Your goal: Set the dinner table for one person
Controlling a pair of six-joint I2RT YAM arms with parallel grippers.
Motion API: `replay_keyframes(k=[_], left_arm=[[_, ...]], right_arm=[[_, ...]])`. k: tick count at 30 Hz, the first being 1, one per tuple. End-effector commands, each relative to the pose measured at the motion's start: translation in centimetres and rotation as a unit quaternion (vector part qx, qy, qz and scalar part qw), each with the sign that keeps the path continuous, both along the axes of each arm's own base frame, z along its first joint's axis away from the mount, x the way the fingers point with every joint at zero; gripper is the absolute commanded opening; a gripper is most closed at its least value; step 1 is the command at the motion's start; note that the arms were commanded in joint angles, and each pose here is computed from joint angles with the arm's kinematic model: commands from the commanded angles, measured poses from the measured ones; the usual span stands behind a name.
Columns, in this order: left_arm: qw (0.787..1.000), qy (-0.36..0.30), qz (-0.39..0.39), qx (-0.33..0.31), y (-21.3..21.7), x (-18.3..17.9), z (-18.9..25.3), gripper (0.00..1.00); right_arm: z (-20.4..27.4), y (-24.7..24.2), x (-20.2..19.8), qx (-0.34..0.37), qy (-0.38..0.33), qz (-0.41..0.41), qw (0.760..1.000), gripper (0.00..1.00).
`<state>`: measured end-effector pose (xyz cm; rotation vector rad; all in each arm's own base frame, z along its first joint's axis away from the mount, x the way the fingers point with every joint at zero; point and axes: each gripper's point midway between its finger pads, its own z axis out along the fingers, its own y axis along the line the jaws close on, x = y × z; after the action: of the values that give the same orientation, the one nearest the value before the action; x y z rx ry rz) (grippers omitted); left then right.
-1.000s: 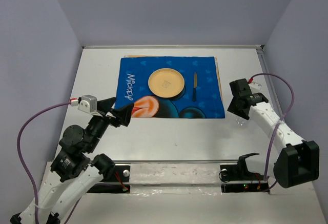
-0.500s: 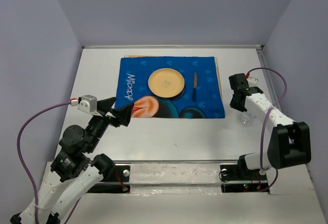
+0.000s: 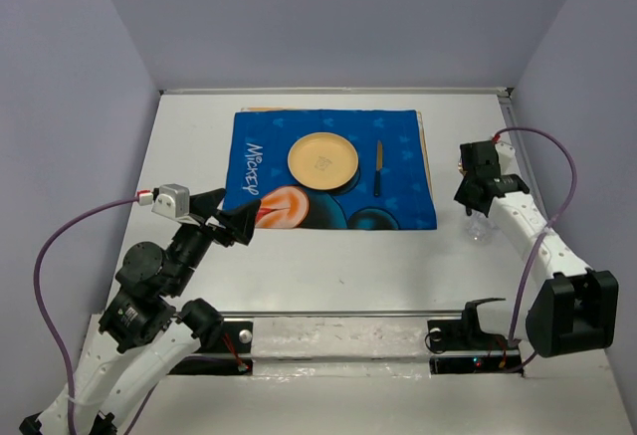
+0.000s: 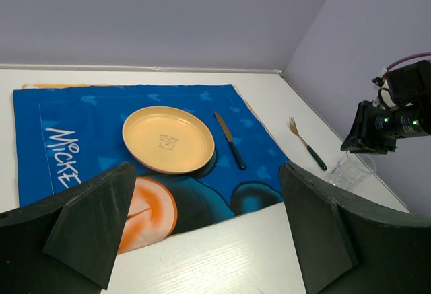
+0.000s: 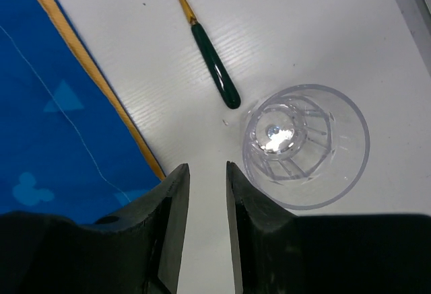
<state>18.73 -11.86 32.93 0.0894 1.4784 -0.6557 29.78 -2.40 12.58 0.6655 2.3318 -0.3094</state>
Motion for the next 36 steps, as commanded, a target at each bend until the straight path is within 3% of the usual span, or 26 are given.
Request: replay_keyframes(k=[1, 7, 16, 22, 26, 30, 33, 36], left_arm=[[1.0, -0.013, 0.0, -0.001, -0.2, 0.2, 0.6, 0.99], [1.0, -0.013, 0.001, 0.0, -0.2, 0.2, 0.5, 0.99], [1.0, -0.014, 0.0, -0.002, -0.1, 0.2, 0.6, 0.99], [1.0, -0.013, -0.001, 0.0, -0.2, 0.2, 0.6, 0.99], [1.0, -0.011, -0.003, 0.003, -0.4, 0.3, 0.5, 0.99], [1.0, -0.008, -0.004, 0.007, -0.6, 0.5, 0.3, 0.99], [1.0, -0.005, -0.003, 0.01, -0.7, 0.8, 0.1, 0.99], [1.0, 0.0, 0.001, 0.015, -0.8, 1.1, -0.2, 0.99]], right_arm=[[3.1, -0.7, 1.9, -0.001, -0.064, -0.004, 0.998, 0.36], [-0.2, -3.2, 1.0, 0.02, -0.018, -0.055, 0.998, 0.43], [-3.0, -2.6, 2.5, 0.06, -0.012, -0.028, 0.998, 0.39], [-2.9, -3.4, 2.3, 0.04, -0.014, -0.038, 0.998, 0.06], [0.6, -4.3, 1.7, 0.009, -0.036, -0.038, 0.999, 0.0], [6.3, -3.2, 3.1, 0.025, -0.109, 0.0, 0.994, 0.0], [9.7, 0.2, 6.3, 0.047, -0.152, 0.07, 0.985, 0.0], [10.7, 4.4, 10.4, 0.045, -0.146, 0.14, 0.978, 0.0]])
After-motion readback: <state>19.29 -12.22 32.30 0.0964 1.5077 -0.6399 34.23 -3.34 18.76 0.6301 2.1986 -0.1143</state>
